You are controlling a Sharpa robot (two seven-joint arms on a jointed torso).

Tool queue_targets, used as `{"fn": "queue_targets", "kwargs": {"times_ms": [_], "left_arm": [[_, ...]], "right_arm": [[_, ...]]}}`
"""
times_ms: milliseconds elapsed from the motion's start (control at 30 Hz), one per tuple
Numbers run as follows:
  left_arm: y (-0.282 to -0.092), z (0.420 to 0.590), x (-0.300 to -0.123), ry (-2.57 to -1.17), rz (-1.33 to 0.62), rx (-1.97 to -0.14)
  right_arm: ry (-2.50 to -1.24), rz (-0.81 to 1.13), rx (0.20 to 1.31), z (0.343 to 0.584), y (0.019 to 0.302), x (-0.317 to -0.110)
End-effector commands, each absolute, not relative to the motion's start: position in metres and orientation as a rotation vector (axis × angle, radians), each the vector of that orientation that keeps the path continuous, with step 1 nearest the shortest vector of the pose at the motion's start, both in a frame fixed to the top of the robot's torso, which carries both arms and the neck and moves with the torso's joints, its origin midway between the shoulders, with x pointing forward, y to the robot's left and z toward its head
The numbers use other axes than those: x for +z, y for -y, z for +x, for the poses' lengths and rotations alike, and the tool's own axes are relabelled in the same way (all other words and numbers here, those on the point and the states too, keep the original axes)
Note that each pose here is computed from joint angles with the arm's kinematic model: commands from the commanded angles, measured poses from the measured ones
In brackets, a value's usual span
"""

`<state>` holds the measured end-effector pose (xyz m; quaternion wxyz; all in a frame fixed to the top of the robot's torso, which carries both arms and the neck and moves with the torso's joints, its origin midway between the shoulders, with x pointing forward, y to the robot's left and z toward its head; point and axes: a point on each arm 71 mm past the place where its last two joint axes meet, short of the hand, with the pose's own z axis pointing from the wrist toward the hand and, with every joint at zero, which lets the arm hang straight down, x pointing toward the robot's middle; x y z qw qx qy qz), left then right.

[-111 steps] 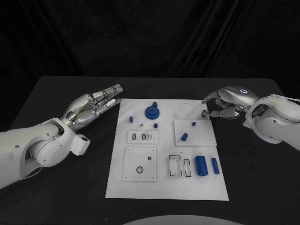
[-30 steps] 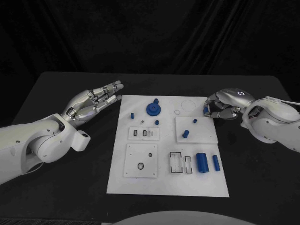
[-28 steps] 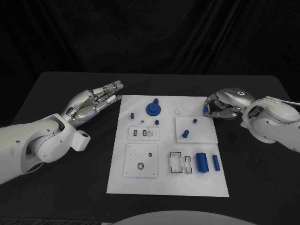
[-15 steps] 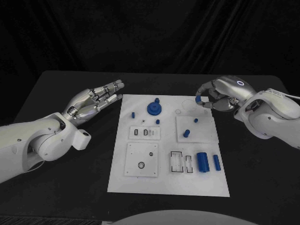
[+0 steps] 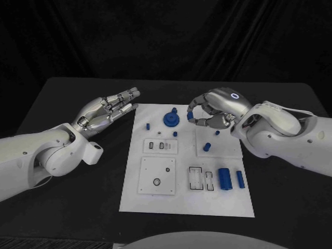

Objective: Assemble the parts on the task board

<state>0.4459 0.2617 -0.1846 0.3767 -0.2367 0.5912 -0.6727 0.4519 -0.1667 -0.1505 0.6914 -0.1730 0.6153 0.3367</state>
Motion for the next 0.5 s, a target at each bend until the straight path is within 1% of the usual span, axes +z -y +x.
{"fn": "queue_targets", "kwargs": {"times_ms": [33, 167, 500], "left_arm": [[-0.26, 0.445, -0.183, -1.511, -0.591, -1.742], [-0.26, 0.445, -0.183, -1.512, -0.591, -1.742], [-0.259, 0.445, -0.183, -1.514, -0.592, -1.745]], "right_arm": [[-1.433, -0.417, 0.713, 0.452, 0.157, -0.165], [-1.451, -0.442, 0.725, 0.45, 0.143, -0.176], [-1.483, -0.469, 0.747, 0.444, 0.124, -0.186]]}}
